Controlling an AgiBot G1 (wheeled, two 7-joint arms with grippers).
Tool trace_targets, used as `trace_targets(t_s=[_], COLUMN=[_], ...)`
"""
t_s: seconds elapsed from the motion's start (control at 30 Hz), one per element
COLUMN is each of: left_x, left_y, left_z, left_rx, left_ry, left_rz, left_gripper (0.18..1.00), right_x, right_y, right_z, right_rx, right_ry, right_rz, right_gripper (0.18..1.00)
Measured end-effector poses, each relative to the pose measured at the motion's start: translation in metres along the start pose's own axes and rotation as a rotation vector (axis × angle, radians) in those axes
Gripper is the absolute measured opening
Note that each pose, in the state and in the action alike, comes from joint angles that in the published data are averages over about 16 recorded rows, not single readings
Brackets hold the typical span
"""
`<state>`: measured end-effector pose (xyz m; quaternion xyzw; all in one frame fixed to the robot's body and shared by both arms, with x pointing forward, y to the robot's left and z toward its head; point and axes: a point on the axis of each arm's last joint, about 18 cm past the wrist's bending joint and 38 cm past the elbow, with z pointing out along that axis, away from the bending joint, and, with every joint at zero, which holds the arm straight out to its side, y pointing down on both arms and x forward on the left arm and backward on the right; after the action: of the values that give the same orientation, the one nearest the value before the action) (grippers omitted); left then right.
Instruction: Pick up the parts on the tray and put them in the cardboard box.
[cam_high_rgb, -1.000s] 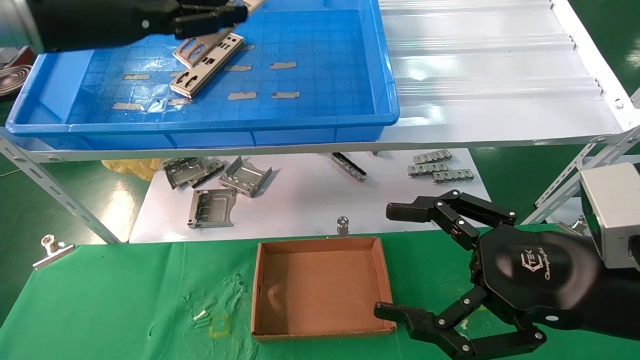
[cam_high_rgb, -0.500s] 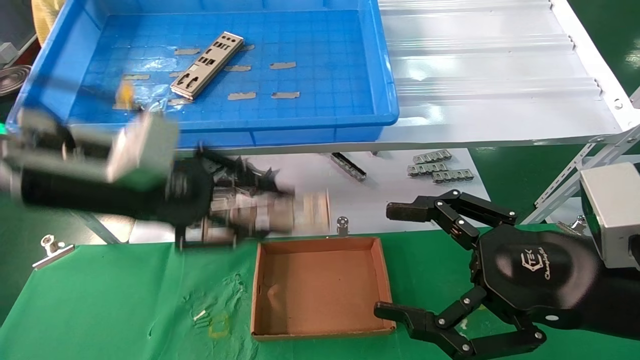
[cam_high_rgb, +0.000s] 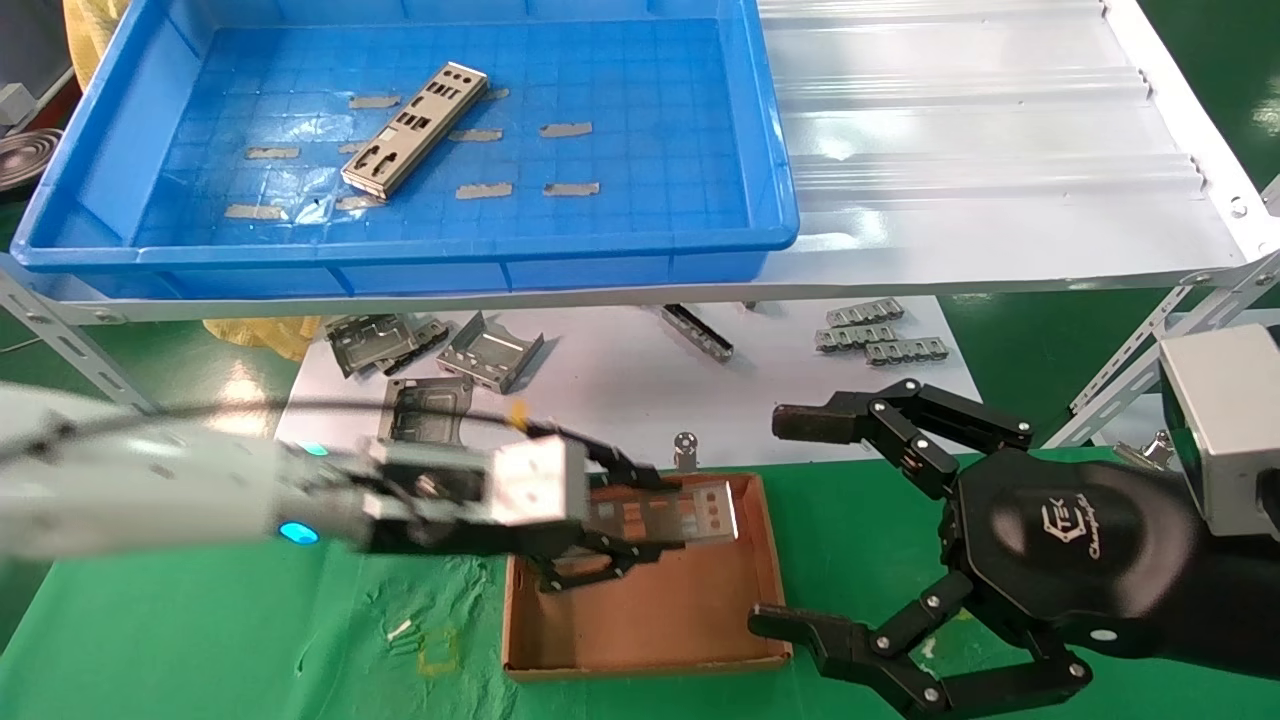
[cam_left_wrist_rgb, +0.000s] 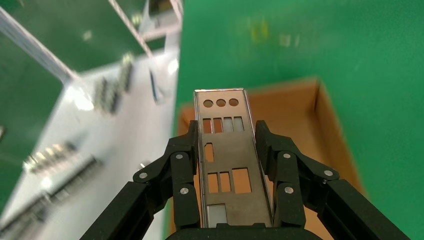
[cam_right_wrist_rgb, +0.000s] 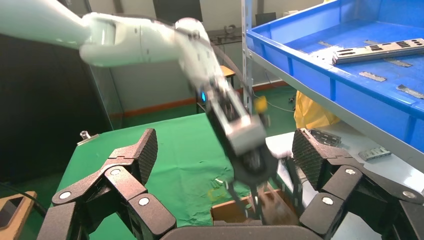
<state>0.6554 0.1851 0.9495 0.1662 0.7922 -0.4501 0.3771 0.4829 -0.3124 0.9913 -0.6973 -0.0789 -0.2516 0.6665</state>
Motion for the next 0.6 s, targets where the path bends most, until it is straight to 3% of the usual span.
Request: trace_targets(t_s=[0.27,0.6], left_x=[0.015,0.017], left_y=[0.026,0.036], left_z=[0.044,0.06], left_rx=[-0.057,-0.087], left_ry=[-0.025,-0.031], left_rz=[0.03,0.043], left_gripper=[0.442,0.445], right_x=[0.0,0.0], right_y=[0.0,0.0], right_z=[0.0,0.0], right_rx=[0.0,0.0], right_ry=[0.0,0.0], right_rz=[0.0,0.0], right_gripper=[1.001,1.001])
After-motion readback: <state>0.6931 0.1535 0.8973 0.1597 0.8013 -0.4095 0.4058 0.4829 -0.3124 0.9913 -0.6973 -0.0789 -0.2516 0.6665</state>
